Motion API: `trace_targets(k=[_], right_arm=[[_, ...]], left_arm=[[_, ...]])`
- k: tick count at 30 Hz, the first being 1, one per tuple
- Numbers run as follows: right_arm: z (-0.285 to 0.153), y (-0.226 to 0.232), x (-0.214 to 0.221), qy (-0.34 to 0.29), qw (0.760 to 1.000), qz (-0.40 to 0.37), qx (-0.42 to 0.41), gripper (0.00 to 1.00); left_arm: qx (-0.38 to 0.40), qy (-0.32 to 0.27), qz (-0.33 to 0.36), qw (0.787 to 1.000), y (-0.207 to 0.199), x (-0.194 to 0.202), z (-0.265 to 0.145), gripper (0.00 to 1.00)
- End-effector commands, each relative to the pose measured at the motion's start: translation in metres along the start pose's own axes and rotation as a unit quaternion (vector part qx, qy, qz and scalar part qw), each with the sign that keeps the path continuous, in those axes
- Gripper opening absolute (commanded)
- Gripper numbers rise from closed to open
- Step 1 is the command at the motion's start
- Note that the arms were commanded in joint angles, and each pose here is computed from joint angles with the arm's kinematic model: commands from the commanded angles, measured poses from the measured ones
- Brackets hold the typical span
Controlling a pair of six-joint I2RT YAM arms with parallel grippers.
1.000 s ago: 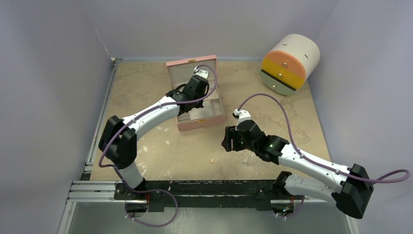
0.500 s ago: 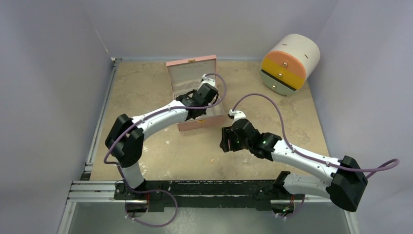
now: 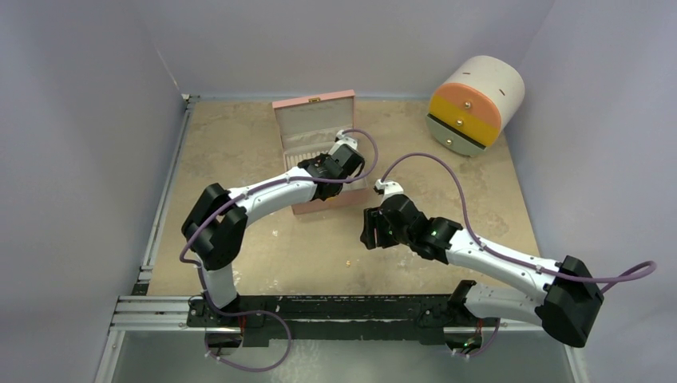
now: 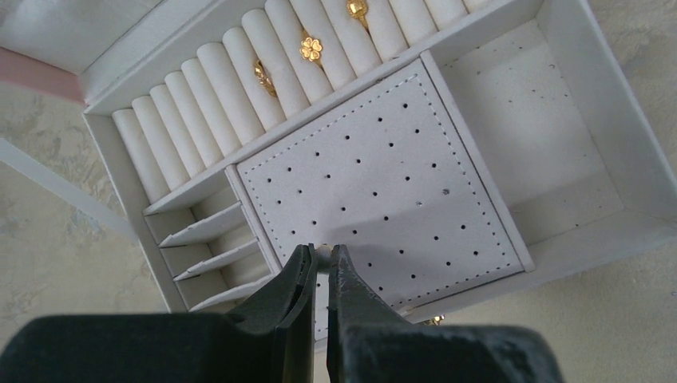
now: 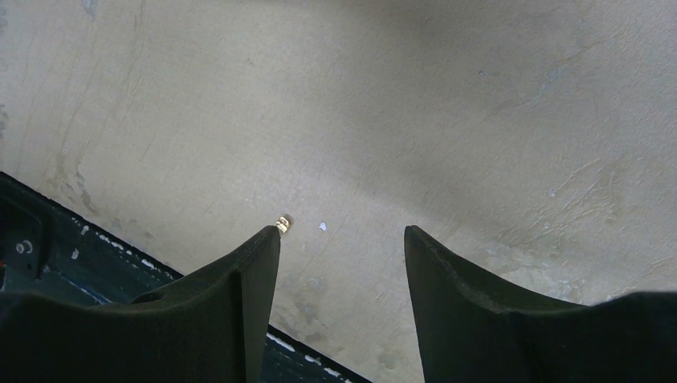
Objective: Organize the mixed jewelry
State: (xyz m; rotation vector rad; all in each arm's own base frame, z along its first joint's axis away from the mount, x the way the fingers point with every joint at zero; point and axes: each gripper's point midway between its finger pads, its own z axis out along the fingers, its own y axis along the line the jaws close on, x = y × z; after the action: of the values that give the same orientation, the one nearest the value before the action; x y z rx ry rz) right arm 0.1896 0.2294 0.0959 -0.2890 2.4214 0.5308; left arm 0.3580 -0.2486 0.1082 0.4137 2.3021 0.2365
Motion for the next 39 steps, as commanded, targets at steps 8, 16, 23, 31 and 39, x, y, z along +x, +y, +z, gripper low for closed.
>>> trace_targets(k=[8,16,23,31,39], right_arm=[[-0.011,0.011,-0.022,-0.032,0.999,0.011,-0.017,0.61],[-0.01,0.012,-0.021,-0.031,0.999,0.01,-0.02,0.61],[-0.01,0.013,-0.021,-0.029,0.999,0.012,-0.023,0.61],[-0.01,0.014,-0.021,-0.03,0.999,0.012,-0.024,0.61],[-0.009,0.014,-0.02,-0.029,0.999,0.011,-0.024,0.61]], left_arm=[[-0.04,-0.005,0.0,0.999,0.013,-0.006,0.002,0.0],[-0.028,0.001,-0.019,0.999,0.019,-0.008,0.005,0.0],[-0.027,0.006,-0.017,0.999,0.019,-0.006,0.005,0.0],[-0.03,0.008,-0.023,0.999,0.026,-0.007,0.006,0.0],[-0.027,0.008,-0.025,0.999,0.028,-0.008,0.004,0.0]])
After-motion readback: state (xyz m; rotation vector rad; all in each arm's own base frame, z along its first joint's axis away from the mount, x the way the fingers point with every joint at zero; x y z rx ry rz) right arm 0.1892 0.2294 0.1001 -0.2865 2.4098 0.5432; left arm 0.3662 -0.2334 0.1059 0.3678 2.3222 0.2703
